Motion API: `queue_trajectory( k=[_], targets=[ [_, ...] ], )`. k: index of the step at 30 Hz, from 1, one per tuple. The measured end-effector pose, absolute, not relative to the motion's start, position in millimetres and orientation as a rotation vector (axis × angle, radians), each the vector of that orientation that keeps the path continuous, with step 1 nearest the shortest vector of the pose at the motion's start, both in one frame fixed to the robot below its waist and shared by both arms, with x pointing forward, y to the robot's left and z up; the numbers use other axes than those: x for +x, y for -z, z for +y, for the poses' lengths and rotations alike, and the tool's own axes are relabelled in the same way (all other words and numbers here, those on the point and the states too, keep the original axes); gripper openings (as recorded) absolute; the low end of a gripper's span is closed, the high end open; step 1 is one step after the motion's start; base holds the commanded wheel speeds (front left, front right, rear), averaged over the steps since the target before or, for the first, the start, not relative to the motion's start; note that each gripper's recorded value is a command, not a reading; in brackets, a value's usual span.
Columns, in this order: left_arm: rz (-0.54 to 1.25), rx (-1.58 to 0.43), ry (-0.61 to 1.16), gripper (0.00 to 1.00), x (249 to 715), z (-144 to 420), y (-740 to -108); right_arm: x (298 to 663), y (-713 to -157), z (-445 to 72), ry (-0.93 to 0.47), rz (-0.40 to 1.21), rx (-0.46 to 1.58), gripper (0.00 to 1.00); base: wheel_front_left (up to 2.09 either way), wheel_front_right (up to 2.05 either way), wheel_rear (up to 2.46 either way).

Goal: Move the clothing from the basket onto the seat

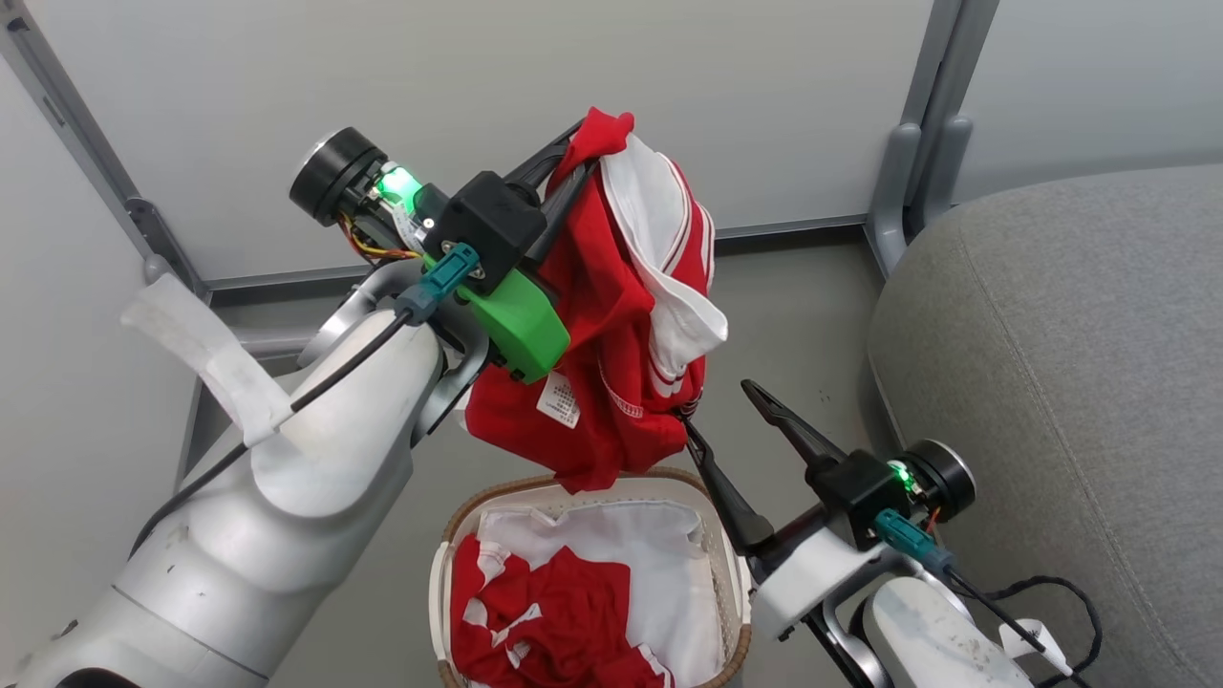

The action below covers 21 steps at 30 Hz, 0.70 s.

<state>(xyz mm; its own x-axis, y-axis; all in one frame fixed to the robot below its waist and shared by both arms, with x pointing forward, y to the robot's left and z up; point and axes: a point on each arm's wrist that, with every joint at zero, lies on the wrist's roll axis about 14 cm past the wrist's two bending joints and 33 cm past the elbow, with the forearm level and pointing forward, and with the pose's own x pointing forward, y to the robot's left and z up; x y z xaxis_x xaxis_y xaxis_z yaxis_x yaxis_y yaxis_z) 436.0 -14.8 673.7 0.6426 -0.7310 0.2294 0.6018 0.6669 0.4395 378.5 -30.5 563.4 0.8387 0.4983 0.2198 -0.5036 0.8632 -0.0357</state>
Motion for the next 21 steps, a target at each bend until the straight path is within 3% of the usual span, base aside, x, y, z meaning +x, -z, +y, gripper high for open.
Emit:
queue_trajectory(
  k=[7,17,18,19,20,21],
  targets=[
    [-0.441,0.33,0.798,0.0,425.1,-19.3,-683.9,397.9,-542.8,-19.7,-0.572,-0.159,-0.099,1.0,0.0,0.0,0.0],
    [-0.471,0.292,0.841,0.0,403.5,-26.4,-696.2,410.2,-548.2,2.5,-0.636,-0.16,-0.126,1.0,0.0,0.0,0.0],
    [-0.473,0.288,0.841,0.0,402.4,-25.6,-697.6,411.3,-550.9,3.5,-0.638,-0.168,-0.125,0.59,0.0,0.0,0.0],
    [-0.473,0.284,0.836,0.0,402.4,-23.1,-698.2,411.4,-552.4,4.4,-0.639,-0.172,-0.124,0.4,0.0,0.0,0.0],
    [-0.468,0.284,0.826,0.0,403.7,-19.3,-697.3,411.4,-552.8,4.7,-0.64,-0.173,-0.124,0.0,0.0,0.0,0.0],
    [-0.451,0.281,0.811,0.0,406.4,-13.7,-693.6,411.6,-553.7,4.1,-0.638,-0.175,-0.123,0.0,0.0,0.0,0.0]
  ],
)
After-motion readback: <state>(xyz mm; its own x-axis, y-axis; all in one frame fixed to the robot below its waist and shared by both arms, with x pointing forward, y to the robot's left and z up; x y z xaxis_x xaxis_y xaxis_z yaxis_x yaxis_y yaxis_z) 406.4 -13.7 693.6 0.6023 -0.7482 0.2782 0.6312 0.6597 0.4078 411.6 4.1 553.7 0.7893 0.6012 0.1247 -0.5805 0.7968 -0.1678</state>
